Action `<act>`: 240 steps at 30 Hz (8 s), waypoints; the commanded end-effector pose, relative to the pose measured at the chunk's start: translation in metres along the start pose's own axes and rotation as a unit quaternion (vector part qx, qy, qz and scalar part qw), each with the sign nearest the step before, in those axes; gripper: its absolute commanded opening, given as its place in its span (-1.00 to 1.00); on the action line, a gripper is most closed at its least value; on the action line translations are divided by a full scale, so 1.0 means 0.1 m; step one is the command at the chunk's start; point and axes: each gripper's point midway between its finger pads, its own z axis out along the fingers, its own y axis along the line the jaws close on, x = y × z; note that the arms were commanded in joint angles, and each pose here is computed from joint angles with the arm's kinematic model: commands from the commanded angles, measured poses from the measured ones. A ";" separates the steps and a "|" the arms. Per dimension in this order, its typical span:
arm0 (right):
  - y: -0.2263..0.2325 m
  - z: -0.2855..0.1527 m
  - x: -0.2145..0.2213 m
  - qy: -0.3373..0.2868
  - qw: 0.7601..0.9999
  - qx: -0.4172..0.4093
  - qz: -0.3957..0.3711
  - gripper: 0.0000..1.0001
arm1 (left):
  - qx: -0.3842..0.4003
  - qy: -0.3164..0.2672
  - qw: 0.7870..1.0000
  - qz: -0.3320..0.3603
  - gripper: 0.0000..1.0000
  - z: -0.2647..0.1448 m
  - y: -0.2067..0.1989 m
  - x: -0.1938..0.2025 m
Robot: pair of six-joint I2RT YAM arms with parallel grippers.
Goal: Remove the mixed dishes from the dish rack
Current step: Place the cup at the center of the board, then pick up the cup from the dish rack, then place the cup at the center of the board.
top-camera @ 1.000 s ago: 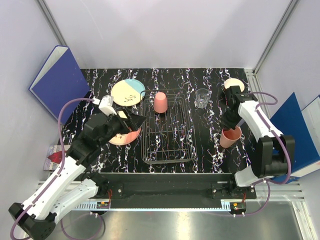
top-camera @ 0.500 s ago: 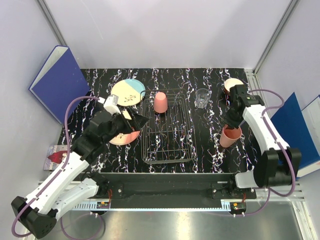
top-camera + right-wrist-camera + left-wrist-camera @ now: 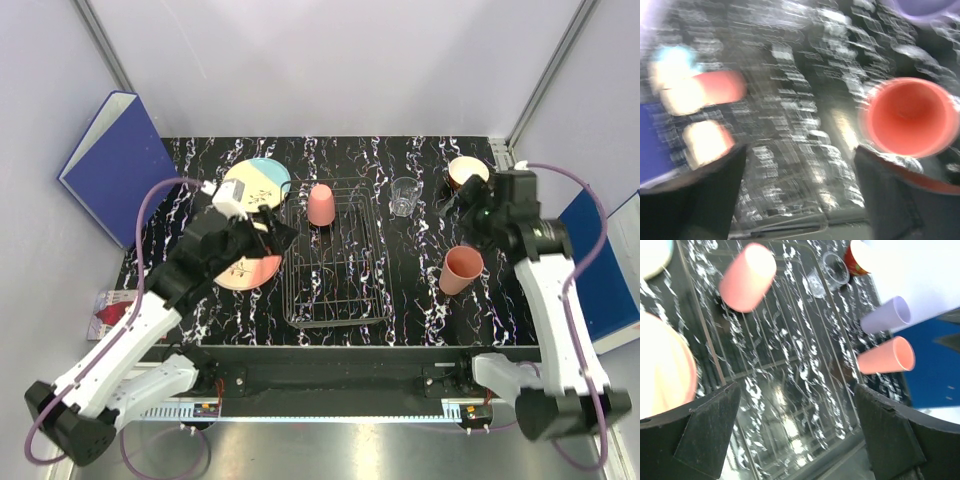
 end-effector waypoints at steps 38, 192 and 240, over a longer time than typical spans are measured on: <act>1.10 -0.51 0.68 -0.001 0.917 -0.358 -0.177 0.99 | -0.171 0.113 0.962 0.182 0.31 2.61 0.54 -0.08; -0.80 -0.53 0.25 -0.031 0.971 0.237 0.010 -1.00 | 0.097 0.009 0.993 -0.068 0.98 0.24 -0.20 0.21; -0.25 0.11 0.07 -0.020 0.984 0.174 -0.029 -0.43 | 0.085 0.025 0.994 -0.068 0.98 0.32 -0.14 0.30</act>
